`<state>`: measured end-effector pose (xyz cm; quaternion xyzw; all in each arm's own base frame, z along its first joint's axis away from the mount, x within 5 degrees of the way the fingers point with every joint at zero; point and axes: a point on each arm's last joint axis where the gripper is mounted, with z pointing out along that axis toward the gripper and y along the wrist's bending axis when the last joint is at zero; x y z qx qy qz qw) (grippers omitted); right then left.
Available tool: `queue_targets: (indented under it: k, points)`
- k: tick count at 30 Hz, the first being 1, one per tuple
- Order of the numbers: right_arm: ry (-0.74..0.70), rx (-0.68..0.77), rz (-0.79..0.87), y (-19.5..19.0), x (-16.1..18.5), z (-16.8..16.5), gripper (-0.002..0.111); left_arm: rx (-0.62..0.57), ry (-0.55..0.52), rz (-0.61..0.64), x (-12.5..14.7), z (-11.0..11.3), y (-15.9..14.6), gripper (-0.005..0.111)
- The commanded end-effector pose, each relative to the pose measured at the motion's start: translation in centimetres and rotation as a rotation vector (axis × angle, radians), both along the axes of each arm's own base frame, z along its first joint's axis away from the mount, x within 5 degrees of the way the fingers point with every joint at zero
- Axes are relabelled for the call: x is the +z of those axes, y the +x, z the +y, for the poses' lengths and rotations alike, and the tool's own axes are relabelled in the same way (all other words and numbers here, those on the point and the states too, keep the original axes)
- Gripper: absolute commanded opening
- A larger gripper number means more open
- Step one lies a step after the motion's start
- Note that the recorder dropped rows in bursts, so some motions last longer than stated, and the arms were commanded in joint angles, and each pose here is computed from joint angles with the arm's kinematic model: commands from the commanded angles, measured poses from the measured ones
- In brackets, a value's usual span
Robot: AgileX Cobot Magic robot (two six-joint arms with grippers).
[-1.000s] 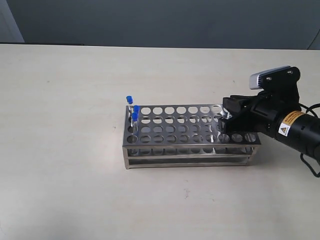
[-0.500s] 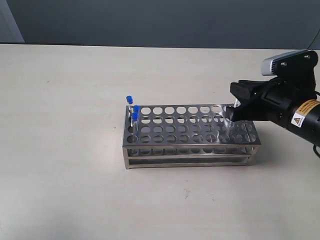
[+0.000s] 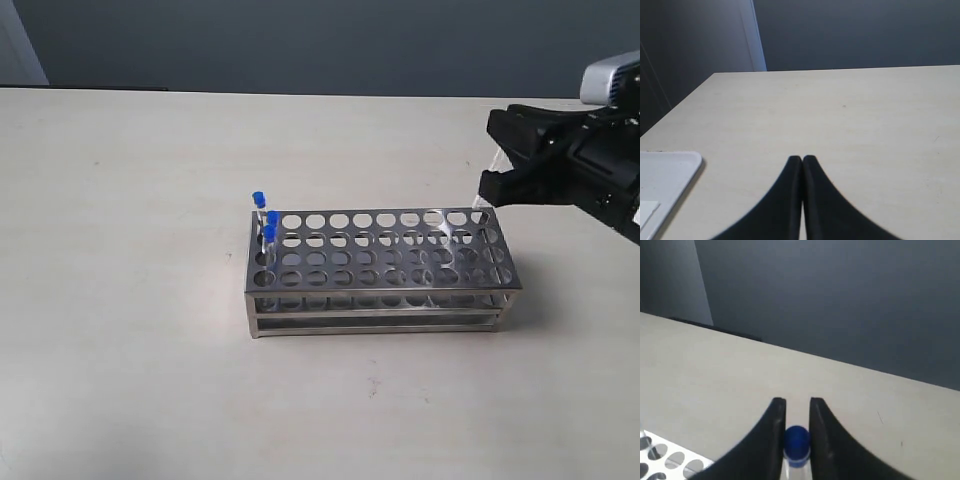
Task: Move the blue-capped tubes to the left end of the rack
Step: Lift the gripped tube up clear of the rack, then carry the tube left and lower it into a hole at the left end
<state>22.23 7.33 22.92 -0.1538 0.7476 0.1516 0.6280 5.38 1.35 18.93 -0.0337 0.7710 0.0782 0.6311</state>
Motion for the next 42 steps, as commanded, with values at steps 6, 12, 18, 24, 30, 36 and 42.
queue_targets:
  k: [6,12,18,24,30,36,42]
  points:
    - [0.099,0.253,-0.040,-2.0,1.9,1.8,0.000,0.002,-0.008,-0.007,0.0,0.0,0.0,0.000]
    - [0.094,0.452,-0.074,-2.7,3.6,4.3,0.000,0.002,-0.008,-0.007,0.0,0.0,0.0,0.000]
    - [0.008,0.525,-0.064,-2.4,4.8,7.4,0.000,0.002,-0.008,-0.007,0.0,0.0,0.0,0.000]
    - [-0.013,0.603,-0.009,-2.1,3.8,10.1,0.000,0.002,-0.008,-0.007,0.0,0.0,0.0,0.000]
    - [-0.018,0.663,0.022,-1.6,3.1,12.5,0.000,0.002,-0.008,-0.007,0.0,0.0,0.0,0.000]
    - [-0.022,0.707,0.039,-0.9,2.6,14.7,0.000,0.002,-0.006,-0.007,0.0,0.0,0.0,0.000]
    - [-0.037,0.740,0.069,-0.9,1.6,16.0,0.000,0.002,-0.006,-0.007,0.0,0.0,0.0,0.000]
